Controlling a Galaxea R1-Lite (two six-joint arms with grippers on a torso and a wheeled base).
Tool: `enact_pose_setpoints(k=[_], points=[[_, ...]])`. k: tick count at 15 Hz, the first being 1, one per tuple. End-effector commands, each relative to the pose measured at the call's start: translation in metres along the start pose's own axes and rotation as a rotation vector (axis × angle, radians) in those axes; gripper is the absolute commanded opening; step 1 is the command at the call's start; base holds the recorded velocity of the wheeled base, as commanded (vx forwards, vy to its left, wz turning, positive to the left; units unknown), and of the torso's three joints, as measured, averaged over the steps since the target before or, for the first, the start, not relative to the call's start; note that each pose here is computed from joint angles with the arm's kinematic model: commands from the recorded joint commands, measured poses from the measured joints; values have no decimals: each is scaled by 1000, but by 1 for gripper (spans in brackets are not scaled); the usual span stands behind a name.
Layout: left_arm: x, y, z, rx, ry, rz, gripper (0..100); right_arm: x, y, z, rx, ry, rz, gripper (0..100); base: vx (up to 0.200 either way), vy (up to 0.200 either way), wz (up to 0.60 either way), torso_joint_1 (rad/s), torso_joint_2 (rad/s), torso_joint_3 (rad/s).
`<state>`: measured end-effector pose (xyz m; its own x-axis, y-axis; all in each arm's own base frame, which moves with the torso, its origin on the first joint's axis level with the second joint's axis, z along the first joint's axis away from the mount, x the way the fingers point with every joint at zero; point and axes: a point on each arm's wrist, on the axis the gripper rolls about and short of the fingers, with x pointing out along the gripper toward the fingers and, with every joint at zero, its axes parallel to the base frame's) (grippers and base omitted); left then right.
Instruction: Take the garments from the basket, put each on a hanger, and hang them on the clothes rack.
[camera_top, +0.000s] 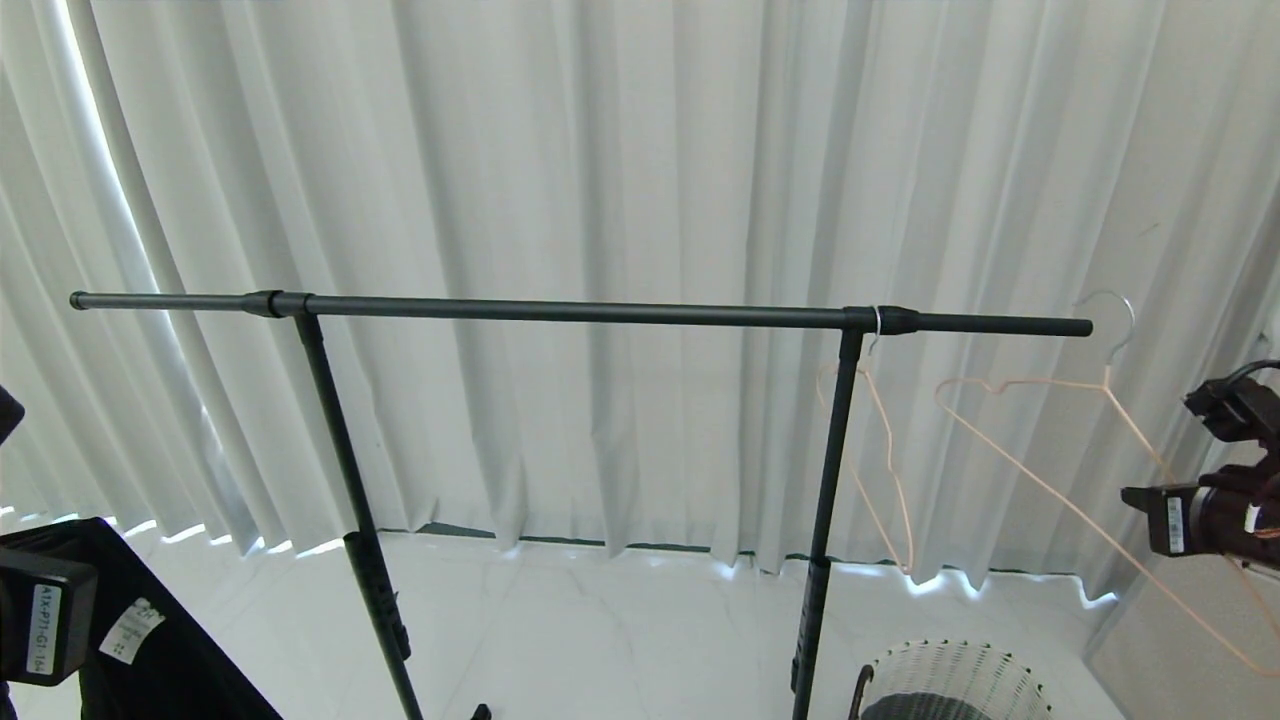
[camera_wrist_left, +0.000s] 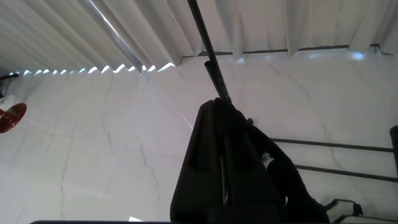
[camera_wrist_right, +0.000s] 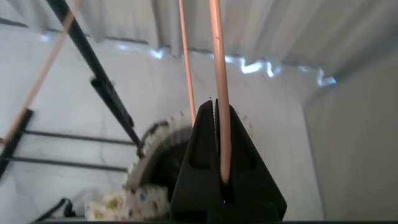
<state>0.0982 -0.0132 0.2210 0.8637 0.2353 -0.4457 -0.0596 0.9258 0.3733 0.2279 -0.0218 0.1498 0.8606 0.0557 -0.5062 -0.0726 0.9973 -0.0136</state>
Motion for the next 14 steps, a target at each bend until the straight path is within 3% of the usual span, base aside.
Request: enact_pose_setpoints(k=[1,4,11,14], points=[[1,-2,-4,7,9,-15,0,-43,7,-7,-10,-16,-93,0,-200,0,0,2,7,2],[1,-3,-4,8,1,-67,0,-66,9,-12,-10,-7,-208,0,-200,0,0,4,7,-1],[-2,-5,-16,11,-1,-99,0,-116,18,-31,-34,8,-204,0,-200,0,0,0,0,6],[-1,-5,-14,53,-2,-101,0,-129,20,-33,-44,-23,-209,0,-133,0,0,-2,3,0]])
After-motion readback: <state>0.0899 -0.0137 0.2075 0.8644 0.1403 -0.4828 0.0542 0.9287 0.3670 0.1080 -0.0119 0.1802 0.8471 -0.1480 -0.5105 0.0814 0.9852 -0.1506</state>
